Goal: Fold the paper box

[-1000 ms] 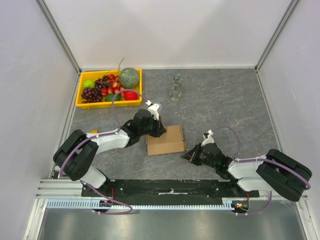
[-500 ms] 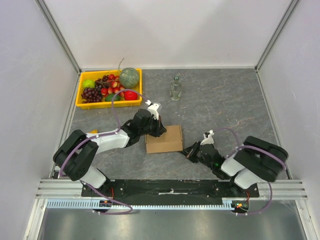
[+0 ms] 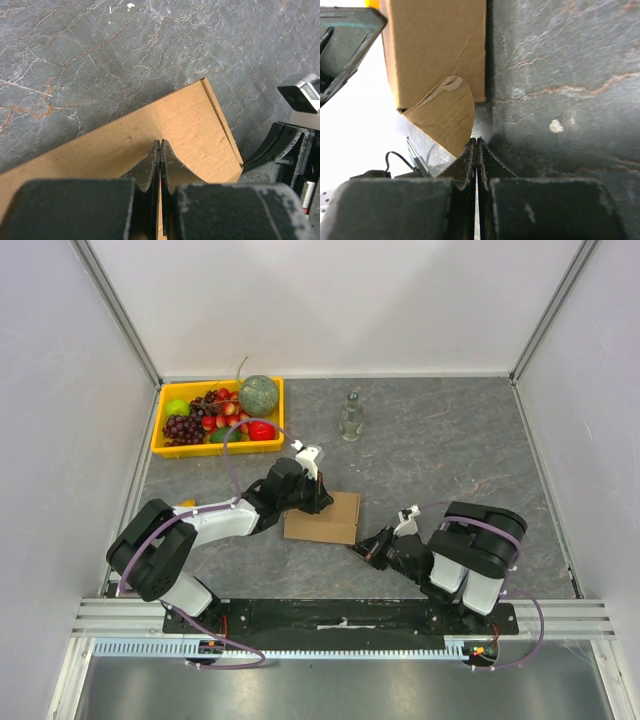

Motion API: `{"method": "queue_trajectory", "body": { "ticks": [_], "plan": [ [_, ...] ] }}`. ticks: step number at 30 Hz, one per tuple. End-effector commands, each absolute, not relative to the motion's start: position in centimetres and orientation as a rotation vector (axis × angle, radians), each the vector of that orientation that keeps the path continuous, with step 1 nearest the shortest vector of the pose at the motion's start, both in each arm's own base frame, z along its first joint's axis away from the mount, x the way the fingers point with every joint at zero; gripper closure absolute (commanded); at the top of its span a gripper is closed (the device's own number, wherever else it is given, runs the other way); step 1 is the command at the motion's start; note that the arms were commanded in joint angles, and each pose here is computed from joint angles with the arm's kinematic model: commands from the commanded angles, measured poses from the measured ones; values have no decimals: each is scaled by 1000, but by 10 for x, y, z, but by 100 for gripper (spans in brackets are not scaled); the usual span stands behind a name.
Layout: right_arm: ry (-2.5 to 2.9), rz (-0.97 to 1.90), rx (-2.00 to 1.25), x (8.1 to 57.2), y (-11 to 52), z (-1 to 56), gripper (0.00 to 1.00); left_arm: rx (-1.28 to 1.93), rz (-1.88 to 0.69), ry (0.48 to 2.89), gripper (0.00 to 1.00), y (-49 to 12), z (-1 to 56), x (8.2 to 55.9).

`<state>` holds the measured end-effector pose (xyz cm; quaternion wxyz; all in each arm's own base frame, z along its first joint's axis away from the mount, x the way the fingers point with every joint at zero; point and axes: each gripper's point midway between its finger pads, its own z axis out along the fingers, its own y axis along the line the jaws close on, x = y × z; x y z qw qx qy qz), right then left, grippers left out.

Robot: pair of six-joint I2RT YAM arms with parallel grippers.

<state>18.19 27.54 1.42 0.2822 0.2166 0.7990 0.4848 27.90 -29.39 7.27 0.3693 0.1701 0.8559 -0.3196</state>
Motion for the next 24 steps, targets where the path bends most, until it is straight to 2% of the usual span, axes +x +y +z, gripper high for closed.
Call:
{"method": "queue_trajectory", "body": {
  "ticks": [1, 8, 13, 14, 16, 18, 24],
  "plan": [
    [1878, 1443, 527, 166, 237, 78, 100, 488, -788, 2254, 98, -288, 53, 267],
    [1738, 1505, 422, 173, 249, 122, 97, 489, -785, 2262, 98, -287, 50, 266],
    [1706, 1413, 345, 184, 252, 146, 95, 488, -783, 2263, 98, -287, 49, 265],
    [1726, 1354, 330, 185, 247, 142, 94, 493, -783, 2262, 98, -287, 48, 264],
    [1675, 1309, 312, 191, 241, 167, 94, 493, -784, 2264, 98, -286, 47, 264],
    [1725, 1106, 291, 200, 221, 169, 92, 485, -782, 2257, 98, -286, 51, 265],
    [1961, 765, 159, 207, 209, 130, 89, 440, -757, 2166, 98, -281, 94, 274]
  ]
}}
